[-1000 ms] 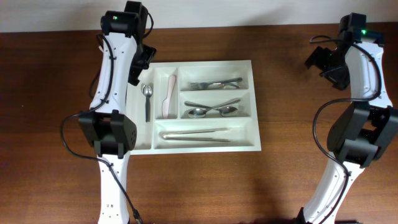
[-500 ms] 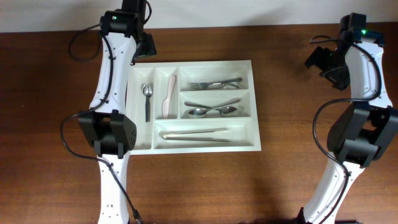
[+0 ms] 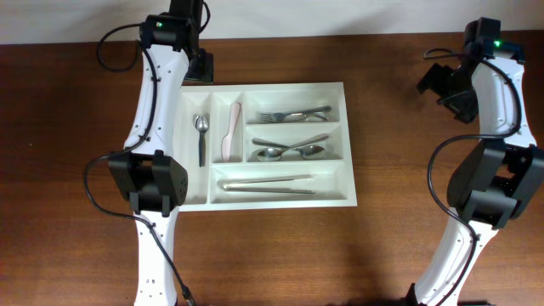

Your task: Pack container

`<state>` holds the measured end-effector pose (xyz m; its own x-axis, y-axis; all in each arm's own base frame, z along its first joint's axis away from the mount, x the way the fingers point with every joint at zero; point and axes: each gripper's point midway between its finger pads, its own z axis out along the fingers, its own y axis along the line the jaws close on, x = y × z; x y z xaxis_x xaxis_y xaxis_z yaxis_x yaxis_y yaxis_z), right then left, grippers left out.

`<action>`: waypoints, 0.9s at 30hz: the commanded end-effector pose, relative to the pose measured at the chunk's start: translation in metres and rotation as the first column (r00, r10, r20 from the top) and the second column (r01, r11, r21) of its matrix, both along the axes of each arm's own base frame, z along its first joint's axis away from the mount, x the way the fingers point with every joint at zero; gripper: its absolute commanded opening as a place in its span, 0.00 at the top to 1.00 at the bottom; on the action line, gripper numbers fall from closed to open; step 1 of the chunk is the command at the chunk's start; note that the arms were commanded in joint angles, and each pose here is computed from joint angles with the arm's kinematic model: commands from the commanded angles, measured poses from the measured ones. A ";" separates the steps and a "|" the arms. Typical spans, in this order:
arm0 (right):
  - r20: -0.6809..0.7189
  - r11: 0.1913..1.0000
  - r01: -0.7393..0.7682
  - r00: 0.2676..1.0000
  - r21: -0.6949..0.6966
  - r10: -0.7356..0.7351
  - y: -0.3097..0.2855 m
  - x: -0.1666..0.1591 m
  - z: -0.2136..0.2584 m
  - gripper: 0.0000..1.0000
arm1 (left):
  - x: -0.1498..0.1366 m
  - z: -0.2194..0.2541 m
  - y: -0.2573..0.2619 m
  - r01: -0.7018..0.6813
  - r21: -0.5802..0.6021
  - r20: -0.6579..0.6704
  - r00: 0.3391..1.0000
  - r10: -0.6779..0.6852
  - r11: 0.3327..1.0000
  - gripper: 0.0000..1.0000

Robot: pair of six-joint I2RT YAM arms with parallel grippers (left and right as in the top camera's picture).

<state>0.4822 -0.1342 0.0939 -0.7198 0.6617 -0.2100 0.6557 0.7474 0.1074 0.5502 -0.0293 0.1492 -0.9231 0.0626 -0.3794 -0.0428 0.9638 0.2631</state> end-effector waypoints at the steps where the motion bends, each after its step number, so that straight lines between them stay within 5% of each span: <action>1: 0.032 1.000 -0.004 0.999 -0.006 0.004 -0.002 0.004 0.011 0.01 | 0.000 -0.001 0.003 0.015 0.022 -0.008 1.000 -0.015 1.000 0.01; 13: 0.032 1.000 -0.004 0.999 -0.006 0.004 -0.002 0.004 0.011 0.01 | 0.007 0.013 -0.010 0.038 -0.018 0.049 0.998 -0.037 0.999 0.01; 18: 0.032 1.000 -0.004 0.999 -0.006 0.004 -0.002 0.004 0.011 0.01 | 0.020 0.089 -0.038 0.133 -0.158 0.273 0.958 -0.087 0.978 0.01; 27: 0.032 1.000 -0.004 0.999 -0.006 0.004 -0.002 0.004 0.011 0.01 | -0.022 0.212 -0.020 0.121 -0.119 0.495 0.868 -0.047 0.985 0.01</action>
<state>0.4821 -0.1343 0.0939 -0.7195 0.6620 -0.2101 0.6560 0.7471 0.1072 0.5533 -0.0590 0.3133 -0.6741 0.0413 -0.7375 -0.0225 0.9968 0.0764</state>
